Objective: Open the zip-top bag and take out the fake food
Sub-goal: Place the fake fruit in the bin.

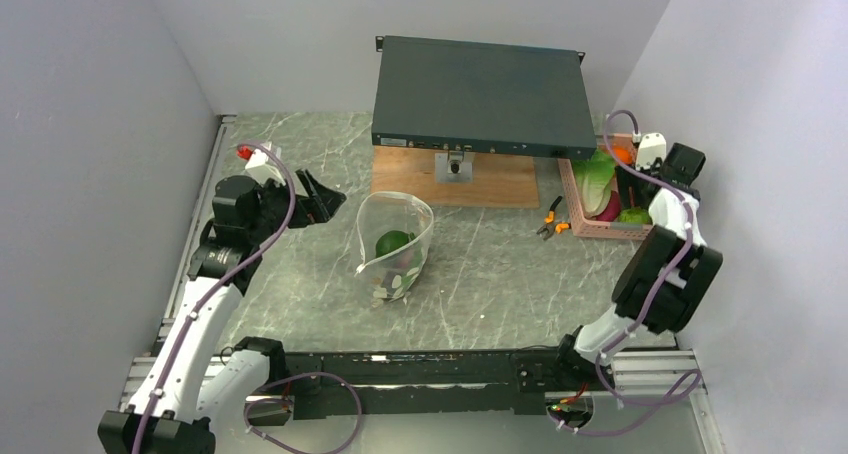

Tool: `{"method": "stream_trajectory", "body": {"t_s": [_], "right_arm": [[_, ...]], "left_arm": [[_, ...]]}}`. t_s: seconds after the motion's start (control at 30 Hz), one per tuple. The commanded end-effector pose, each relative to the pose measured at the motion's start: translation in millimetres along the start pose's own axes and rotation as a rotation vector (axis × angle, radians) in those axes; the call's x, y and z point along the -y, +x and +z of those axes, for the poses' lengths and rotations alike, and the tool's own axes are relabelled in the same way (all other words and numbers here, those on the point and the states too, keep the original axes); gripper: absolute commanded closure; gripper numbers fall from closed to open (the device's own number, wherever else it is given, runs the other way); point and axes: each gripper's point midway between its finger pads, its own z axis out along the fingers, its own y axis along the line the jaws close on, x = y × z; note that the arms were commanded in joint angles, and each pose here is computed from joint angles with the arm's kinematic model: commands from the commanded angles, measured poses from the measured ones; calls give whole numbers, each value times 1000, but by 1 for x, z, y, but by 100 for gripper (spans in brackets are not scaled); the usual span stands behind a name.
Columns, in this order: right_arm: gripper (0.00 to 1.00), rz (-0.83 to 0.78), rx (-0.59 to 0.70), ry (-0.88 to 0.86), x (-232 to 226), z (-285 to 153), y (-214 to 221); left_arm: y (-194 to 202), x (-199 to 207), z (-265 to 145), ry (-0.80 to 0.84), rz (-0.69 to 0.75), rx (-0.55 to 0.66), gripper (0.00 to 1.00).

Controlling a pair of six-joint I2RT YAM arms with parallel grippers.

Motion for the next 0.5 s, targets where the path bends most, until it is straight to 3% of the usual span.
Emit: {"method": "stream_trajectory", "body": {"t_s": [0.0,0.13,0.37,0.47], "right_arm": [[32,-45,32,41,26,17,-34],[2,-72,78,-4,17,10,-57],[0,-85,99,-115,-10,-6,-65],[0,-143,141,-271,-42,-30,-65]], "left_arm": [[-6,3,-11,6,39,52,0],[-5,2,-17,0,68,60,0],[2,3,-19,16,106,20,0],[3,3,-19,12,120,1,0]]}}
